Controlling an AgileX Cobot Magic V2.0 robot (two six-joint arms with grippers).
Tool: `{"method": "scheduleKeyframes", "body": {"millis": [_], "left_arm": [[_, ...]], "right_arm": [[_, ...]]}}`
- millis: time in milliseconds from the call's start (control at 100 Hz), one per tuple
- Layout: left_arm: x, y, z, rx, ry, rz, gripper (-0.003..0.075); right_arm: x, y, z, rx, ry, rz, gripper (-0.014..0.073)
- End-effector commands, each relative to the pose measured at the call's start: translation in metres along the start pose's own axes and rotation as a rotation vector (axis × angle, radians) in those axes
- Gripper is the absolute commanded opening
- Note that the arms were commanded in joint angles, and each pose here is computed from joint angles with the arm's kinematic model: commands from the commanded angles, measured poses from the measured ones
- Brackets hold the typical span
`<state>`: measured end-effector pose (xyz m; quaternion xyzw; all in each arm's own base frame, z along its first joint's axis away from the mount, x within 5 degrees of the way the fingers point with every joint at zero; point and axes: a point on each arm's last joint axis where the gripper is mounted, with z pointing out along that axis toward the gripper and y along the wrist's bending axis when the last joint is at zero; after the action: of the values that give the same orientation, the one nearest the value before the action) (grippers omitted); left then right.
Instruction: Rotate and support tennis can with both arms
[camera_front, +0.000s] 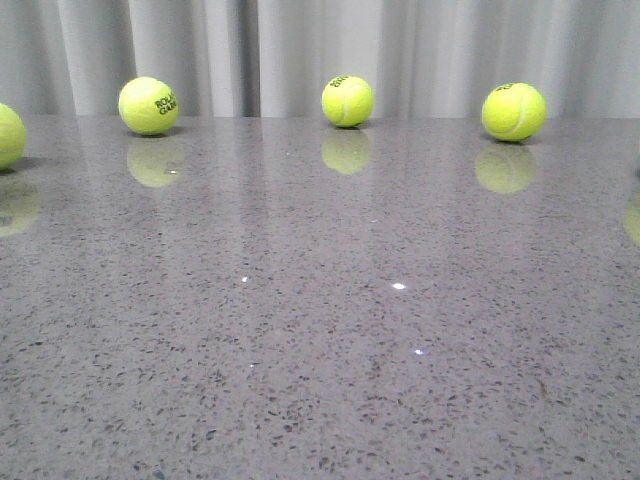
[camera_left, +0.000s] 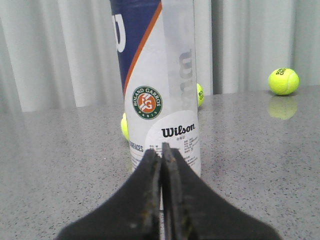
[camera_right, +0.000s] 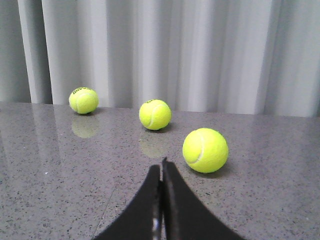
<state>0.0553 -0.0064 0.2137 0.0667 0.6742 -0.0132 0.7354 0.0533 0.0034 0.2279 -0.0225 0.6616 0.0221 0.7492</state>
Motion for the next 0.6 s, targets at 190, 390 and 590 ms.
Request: {"method": "scheduleKeyframes", "body": {"millis": [190, 390, 590], "left_arm": [[0.007, -0.002, -0.002, 0.013, -0.071, -0.014, -0.0021], [0.007, -0.002, -0.002, 0.013, -0.071, -0.014, -0.0021], [0.007, -0.002, -0.002, 0.013, -0.071, -0.014, -0.0021]], "right_arm": [[0.002, 0.001, -0.003, -0.011, -0.142, 0.005, -0.0068], [0.0, 0.001, -0.003, -0.011, -0.156, 0.005, -0.0068], [0.0, 0.001, -0.003, -0.011, -0.156, 0.005, -0.0068]]}}
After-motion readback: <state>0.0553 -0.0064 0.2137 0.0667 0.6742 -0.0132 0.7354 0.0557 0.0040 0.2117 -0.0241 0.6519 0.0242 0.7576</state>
